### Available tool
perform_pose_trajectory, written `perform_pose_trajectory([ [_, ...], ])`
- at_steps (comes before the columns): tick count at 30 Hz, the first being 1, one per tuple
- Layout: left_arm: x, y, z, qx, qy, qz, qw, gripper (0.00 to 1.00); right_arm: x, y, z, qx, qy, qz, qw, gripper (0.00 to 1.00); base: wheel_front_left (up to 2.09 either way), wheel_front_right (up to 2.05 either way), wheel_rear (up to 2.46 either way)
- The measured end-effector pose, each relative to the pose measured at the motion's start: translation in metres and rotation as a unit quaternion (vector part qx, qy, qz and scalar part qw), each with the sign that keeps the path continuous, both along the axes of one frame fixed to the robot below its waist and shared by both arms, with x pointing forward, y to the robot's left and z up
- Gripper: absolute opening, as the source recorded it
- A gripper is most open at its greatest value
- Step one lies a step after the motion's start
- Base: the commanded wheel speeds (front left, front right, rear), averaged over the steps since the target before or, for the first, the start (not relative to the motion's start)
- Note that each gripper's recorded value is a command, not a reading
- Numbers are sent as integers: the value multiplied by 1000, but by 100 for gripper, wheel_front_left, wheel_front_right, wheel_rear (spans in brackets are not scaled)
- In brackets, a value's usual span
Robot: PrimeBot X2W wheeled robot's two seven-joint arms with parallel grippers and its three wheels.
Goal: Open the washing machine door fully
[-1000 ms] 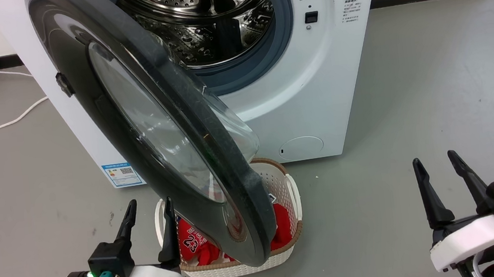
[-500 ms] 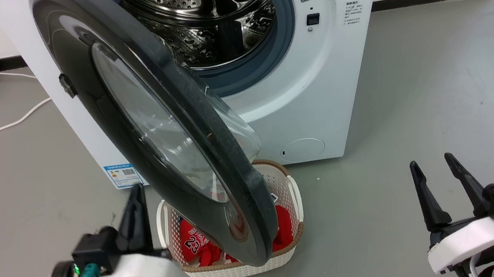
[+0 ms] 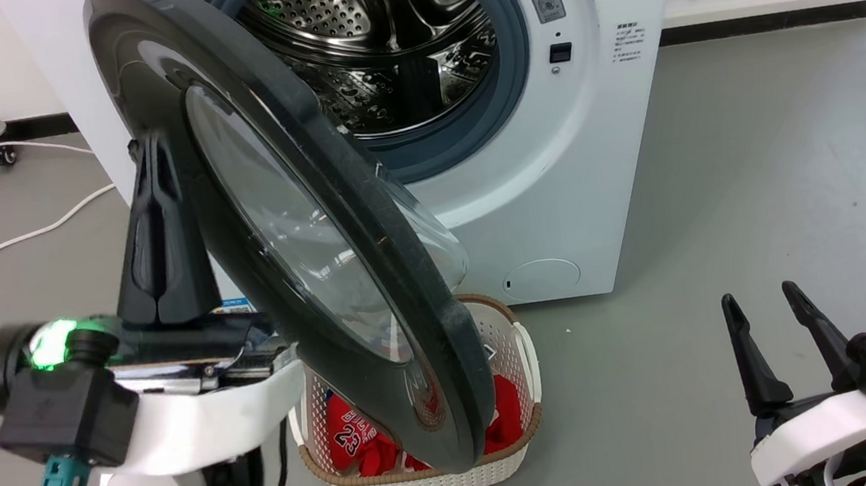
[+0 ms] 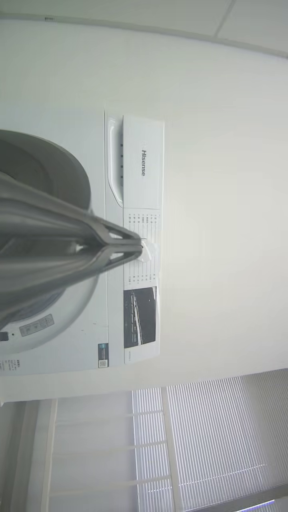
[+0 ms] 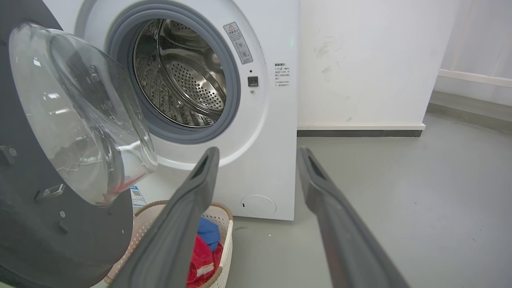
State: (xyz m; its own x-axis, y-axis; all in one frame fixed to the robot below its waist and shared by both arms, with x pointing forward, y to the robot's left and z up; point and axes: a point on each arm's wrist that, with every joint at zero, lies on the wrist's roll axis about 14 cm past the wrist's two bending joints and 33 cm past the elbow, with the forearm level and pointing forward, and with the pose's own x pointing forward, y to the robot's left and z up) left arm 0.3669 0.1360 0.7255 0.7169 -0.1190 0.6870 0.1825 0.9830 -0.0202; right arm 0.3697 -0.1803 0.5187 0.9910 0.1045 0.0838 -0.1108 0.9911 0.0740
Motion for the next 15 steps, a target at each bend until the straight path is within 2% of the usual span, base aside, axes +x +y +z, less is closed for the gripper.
perform_pose_trajectory([
  [4, -22, -26, 38, 5, -58, -50, 997, 0, 1, 0, 1, -2, -2, 0, 1000, 100, 0, 0, 0],
  [7, -36, -52, 50, 8, -69, -106, 992, 0, 1, 0, 1, -1, 0, -1, 1000, 100, 0, 0, 0],
  [11, -49, -92, 50, 11, -48, -194, 980, 0, 2, 2, 1, -2, 1, 0, 1000, 100, 0, 0, 0],
  [15, -63, -133, 36, 20, 0, -280, 960, 0, 2, 1, 1, -3, 2, -2, 1000, 100, 0, 0, 0],
])
